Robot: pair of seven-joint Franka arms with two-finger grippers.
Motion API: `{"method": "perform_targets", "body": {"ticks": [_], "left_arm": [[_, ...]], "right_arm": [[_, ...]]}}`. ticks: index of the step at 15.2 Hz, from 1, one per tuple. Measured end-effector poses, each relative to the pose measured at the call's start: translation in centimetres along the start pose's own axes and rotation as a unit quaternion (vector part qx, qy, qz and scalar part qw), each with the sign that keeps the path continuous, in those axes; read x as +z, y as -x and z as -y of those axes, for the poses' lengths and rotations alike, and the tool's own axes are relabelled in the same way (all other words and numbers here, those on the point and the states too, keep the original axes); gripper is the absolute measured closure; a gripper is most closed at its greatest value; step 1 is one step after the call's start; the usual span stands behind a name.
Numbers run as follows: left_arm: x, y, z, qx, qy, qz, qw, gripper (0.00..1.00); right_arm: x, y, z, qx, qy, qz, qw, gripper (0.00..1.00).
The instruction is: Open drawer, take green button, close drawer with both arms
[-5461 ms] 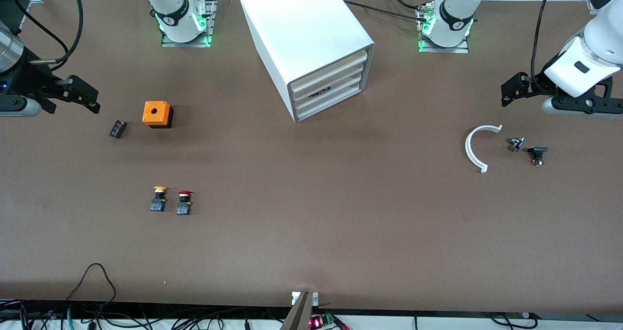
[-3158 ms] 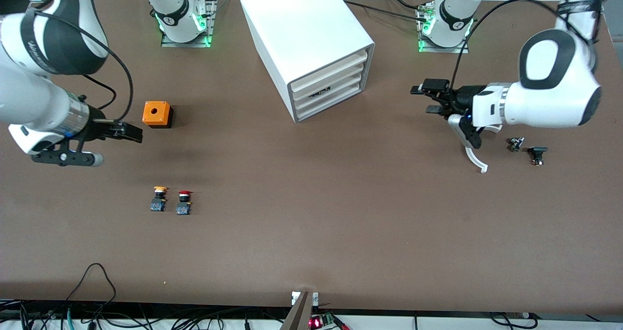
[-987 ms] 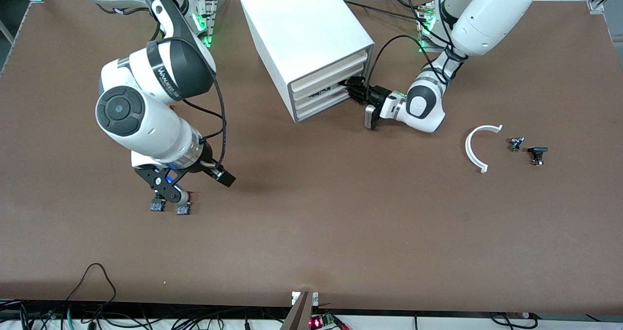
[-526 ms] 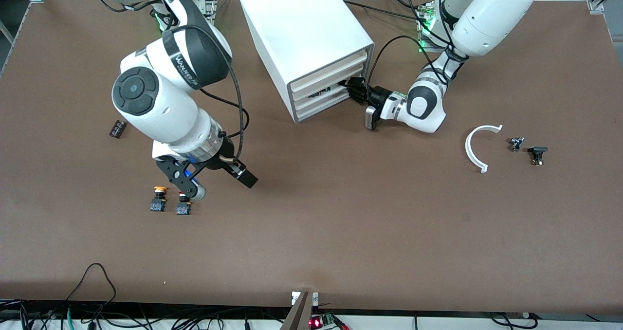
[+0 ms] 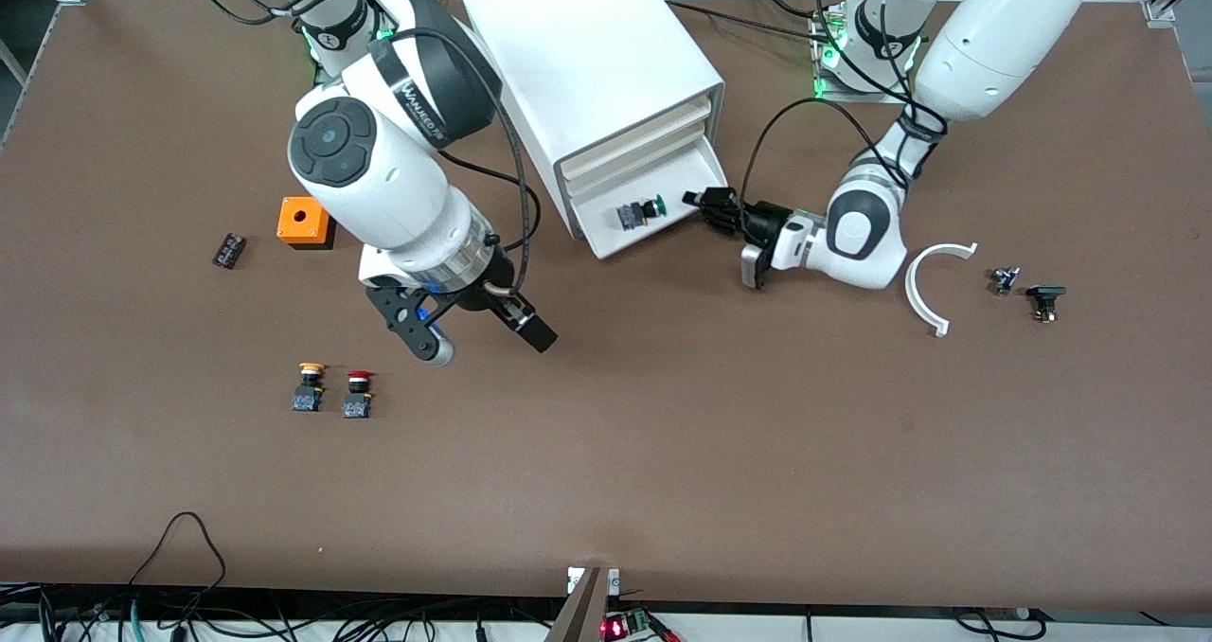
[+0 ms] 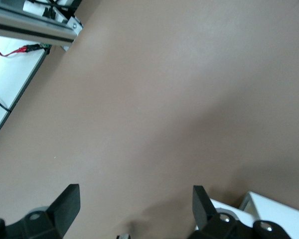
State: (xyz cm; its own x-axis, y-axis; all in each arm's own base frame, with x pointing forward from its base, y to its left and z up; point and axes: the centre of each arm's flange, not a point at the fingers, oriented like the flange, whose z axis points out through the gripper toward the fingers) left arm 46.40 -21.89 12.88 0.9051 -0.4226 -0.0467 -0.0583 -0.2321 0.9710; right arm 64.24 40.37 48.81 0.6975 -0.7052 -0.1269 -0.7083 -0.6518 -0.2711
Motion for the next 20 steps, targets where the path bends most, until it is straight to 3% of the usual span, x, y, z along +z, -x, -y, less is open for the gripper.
{"method": "perform_targets", "body": {"ticks": [4,9,10,16,19,20], "left_arm": [[-3.4,-1.7,0.9,0.002,-0.013,-0.009,1.0,0.9],[-4.4,-2.9,1.6,0.007,-0.005,-0.01,1.0,0.9],[-4.6,-3.1,1.7,0.006,-0.013,-0.015,1.0,0.86],[-7.4,-4.4,1.4,0.006,-0.04,-0.036,0.999,0.32],[-10.5,-5.3,-1.7,-0.019,-0.07,-0.015,0.997,0.04],[-11.6,-5.6,-3.5,-0.028,-0.083,-0.004,0.996,0.0]], "right_arm": [[1.4,2.7,1.1,0.038,-0.009,0.019,0.999,0.0],[5.8,8.6,1.6,0.064,0.011,0.034,0.997,0.0],[6.9,9.3,1.5,0.068,0.016,0.035,0.997,0.0],[14.3,14.3,0.3,0.055,0.068,0.013,0.996,0.0],[17.9,15.9,-0.7,0.061,0.093,0.001,0.994,0.0],[18.8,16.1,-1.0,0.065,0.099,0.0,0.993,0.0]]}}
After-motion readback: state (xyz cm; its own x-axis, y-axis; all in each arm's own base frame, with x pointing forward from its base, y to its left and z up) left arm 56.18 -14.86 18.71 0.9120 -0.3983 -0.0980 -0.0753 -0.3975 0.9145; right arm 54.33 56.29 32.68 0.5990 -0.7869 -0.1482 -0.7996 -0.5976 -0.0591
